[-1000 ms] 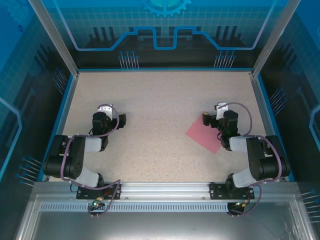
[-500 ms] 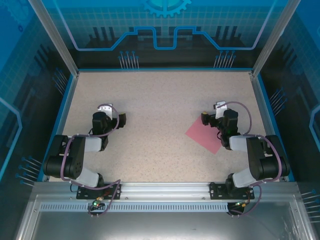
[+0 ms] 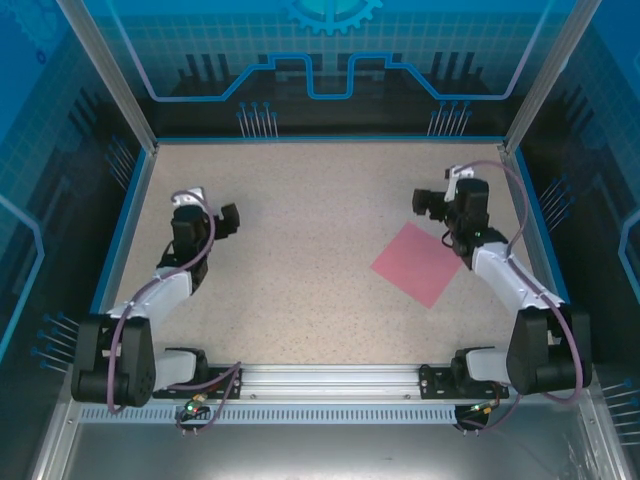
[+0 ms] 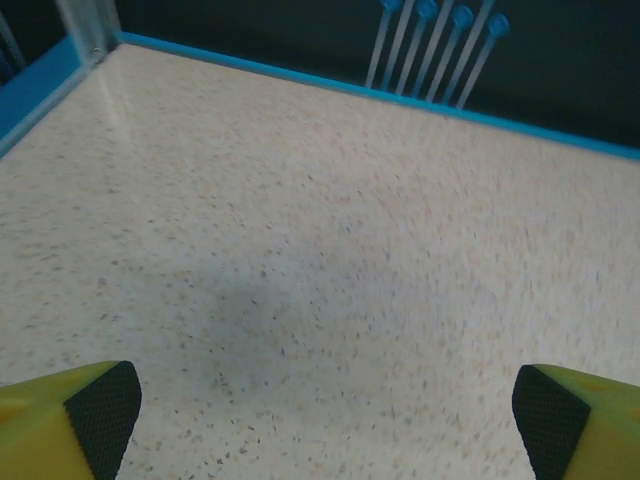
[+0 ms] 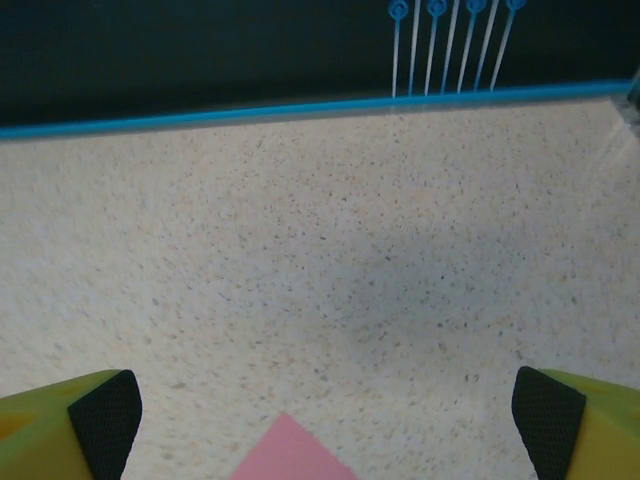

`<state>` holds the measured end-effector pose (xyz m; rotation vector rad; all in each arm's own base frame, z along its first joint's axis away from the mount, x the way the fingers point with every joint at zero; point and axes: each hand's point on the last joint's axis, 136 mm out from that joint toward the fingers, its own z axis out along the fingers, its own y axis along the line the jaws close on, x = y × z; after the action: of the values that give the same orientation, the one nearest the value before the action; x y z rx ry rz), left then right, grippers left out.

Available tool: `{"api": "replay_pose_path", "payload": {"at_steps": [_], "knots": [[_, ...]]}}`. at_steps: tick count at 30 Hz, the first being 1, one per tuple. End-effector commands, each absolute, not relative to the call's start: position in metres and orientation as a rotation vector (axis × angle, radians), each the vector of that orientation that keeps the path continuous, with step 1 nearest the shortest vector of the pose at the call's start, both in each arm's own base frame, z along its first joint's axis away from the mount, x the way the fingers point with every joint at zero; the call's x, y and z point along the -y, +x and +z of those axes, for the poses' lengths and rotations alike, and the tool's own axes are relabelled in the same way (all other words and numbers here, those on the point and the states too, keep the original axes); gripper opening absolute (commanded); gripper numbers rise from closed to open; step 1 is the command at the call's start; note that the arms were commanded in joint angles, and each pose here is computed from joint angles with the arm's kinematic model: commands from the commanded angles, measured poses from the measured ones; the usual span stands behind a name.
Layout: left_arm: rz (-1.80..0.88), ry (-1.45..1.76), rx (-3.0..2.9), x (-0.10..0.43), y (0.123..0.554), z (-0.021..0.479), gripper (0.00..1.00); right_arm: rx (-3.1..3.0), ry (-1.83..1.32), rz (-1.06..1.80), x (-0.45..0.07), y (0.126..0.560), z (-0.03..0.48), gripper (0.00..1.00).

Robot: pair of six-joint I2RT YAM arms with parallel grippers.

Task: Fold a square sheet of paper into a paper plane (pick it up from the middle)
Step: Move the square sheet of paper to the center of the table.

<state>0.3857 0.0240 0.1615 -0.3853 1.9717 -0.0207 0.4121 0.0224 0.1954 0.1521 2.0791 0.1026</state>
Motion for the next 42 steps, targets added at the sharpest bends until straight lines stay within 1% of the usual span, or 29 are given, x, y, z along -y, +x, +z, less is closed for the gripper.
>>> {"api": "replay_pose_path", "payload": {"at_steps": [1, 5, 10, 16, 23, 27, 32, 35, 39, 42], "knots": [[0.012, -0.620, -2.144, -0.034, 0.363, 0.148, 0.99, -2.380, 0.379, 0.250, -0.043, 0.378, 0.151, 0.99], [-0.001, -0.699, -2.246, -0.029, 0.359, 0.151, 0.99, -2.543, 0.354, 0.414, -0.095, 0.375, 0.130, 0.99], [-0.218, -0.613, -2.301, 0.003, 0.363, 0.160, 0.99, -2.675, 0.399, 0.466, -0.138, 0.370, 0.096, 0.99], [-0.315, -0.557, -2.331, 0.019, 0.361, 0.165, 0.99, -2.755, 0.540, 0.440, -0.142, 0.366, 0.061, 0.99], [-0.330, -0.551, -2.340, 0.022, 0.363, 0.159, 0.99, -2.802, 0.573, 0.380, -0.133, 0.363, 0.042, 0.99], [-0.348, -0.549, -2.352, 0.024, 0.364, 0.157, 0.99, -2.839, 0.563, 0.398, -0.139, 0.361, 0.031, 0.99], [-0.374, -0.541, -2.363, 0.028, 0.365, 0.155, 0.99, -2.882, 0.494, 0.392, -0.153, 0.359, 0.022, 0.99], [-0.386, -0.544, -2.364, 0.030, 0.365, 0.155, 0.99, -2.925, 0.417, 0.396, -0.171, 0.352, 0.014, 0.99], [-0.389, -0.544, -2.361, 0.030, 0.365, 0.155, 0.99, -2.980, 0.235, 0.419, -0.211, 0.334, 0.005, 0.99], [-0.397, -0.550, -2.363, 0.031, 0.366, 0.154, 0.99, -3.032, 0.083, 0.431, -0.247, 0.313, 0.001, 0.99]]}}
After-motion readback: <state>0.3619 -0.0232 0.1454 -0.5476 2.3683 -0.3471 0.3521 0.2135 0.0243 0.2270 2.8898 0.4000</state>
